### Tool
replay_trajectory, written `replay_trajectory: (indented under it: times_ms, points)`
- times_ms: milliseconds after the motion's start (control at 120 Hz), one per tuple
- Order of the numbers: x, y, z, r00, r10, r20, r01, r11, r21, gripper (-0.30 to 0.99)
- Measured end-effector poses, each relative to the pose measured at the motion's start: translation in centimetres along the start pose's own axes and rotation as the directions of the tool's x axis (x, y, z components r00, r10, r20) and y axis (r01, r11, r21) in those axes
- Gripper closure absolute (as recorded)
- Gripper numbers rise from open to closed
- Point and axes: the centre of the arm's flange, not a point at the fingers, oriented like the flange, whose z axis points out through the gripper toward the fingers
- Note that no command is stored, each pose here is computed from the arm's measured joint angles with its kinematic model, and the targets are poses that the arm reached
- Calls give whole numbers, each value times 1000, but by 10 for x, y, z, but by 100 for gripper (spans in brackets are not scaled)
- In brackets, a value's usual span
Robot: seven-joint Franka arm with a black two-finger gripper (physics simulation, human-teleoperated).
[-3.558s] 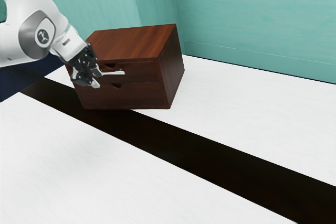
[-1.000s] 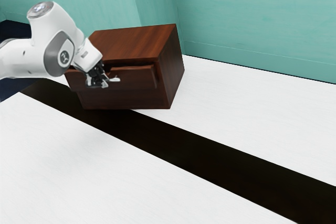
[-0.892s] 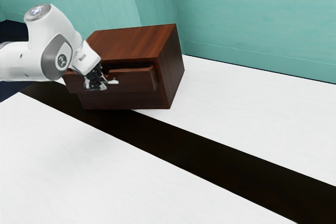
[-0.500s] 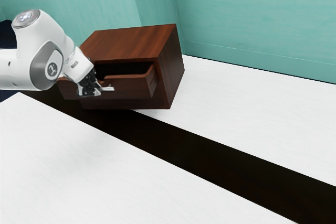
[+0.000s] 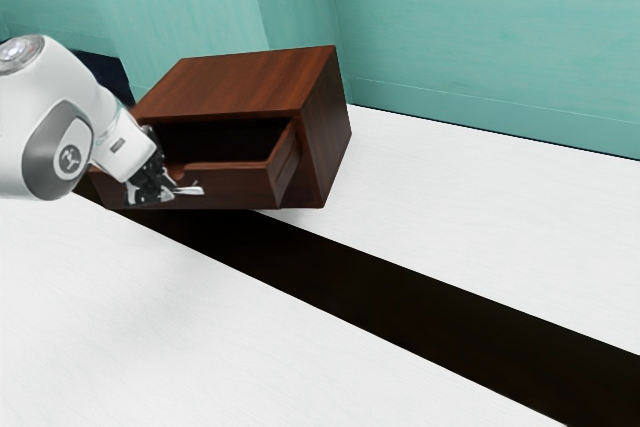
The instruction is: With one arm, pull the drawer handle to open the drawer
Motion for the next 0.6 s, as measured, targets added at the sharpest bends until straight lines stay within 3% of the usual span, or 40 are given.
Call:
replay_trajectory:
  times_ms: [600]
  points:
    - [-7, 36, -21, 1000, 0, 6, 0, 1000, 4, 65]
